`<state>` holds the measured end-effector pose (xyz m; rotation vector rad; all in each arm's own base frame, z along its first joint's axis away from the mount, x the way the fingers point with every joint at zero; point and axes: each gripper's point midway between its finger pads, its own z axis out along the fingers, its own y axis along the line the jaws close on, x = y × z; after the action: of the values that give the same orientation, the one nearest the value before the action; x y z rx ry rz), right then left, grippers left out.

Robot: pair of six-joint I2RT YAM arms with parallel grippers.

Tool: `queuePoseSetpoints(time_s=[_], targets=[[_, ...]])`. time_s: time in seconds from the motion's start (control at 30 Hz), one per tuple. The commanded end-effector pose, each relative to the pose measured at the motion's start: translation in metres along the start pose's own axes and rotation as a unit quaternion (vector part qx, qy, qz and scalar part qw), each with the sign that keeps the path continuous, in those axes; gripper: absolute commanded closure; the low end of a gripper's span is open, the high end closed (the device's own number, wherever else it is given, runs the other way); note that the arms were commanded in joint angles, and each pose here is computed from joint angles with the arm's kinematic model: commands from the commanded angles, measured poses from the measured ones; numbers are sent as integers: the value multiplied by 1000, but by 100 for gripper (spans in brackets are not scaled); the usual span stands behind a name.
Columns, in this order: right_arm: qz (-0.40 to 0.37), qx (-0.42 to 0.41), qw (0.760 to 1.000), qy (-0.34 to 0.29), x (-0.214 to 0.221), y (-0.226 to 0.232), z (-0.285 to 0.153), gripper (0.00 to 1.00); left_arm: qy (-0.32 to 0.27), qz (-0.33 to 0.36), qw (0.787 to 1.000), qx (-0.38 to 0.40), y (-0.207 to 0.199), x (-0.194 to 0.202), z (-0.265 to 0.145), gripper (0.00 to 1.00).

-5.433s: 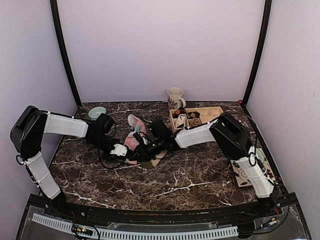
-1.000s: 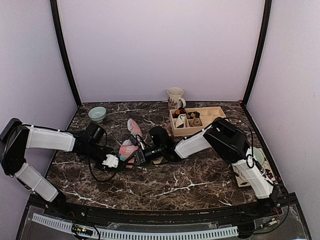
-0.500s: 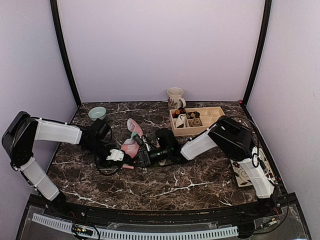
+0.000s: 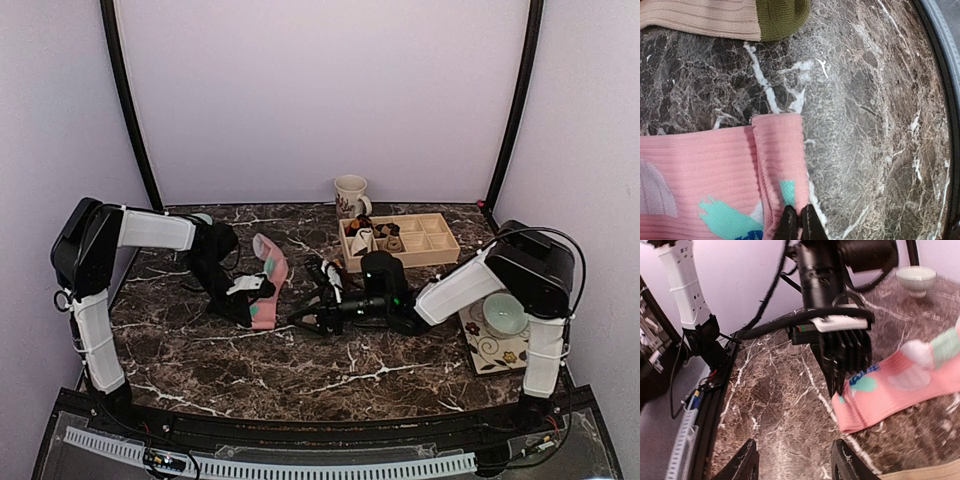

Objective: Roll the socks
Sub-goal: Roll the sock at the center of the board.

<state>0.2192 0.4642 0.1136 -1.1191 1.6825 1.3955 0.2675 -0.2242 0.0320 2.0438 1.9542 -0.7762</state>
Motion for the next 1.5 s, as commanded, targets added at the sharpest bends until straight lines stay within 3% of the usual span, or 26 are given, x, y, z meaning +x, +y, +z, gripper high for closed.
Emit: queuePoseSetpoints(time_s=[0.0, 0.17, 0.27, 0.7, 1.33, 1.47], targets=[[-161, 29, 986, 17, -13, 15, -4, 51, -13, -103, 984, 143, -49, -5, -10, 100], [-232, 10, 967, 105, 17, 35, 11, 50, -34, -138, 964, 224, -69, -15, -15, 100], [-251, 0, 959, 129, 30, 40, 24, 50, -30, -146, 961, 235, -71, -11, -10, 100], [-299, -4, 947, 118, 39, 30, 93, 62, 12, -150, 970, 188, -57, 12, 7, 100], [-308, 47, 939, 146, 75, -6, 106, 67, 27, -137, 978, 156, -49, 23, 13, 99], [-294, 50, 944, 145, 75, -7, 107, 89, 26, -135, 979, 149, -46, 22, 11, 98]])
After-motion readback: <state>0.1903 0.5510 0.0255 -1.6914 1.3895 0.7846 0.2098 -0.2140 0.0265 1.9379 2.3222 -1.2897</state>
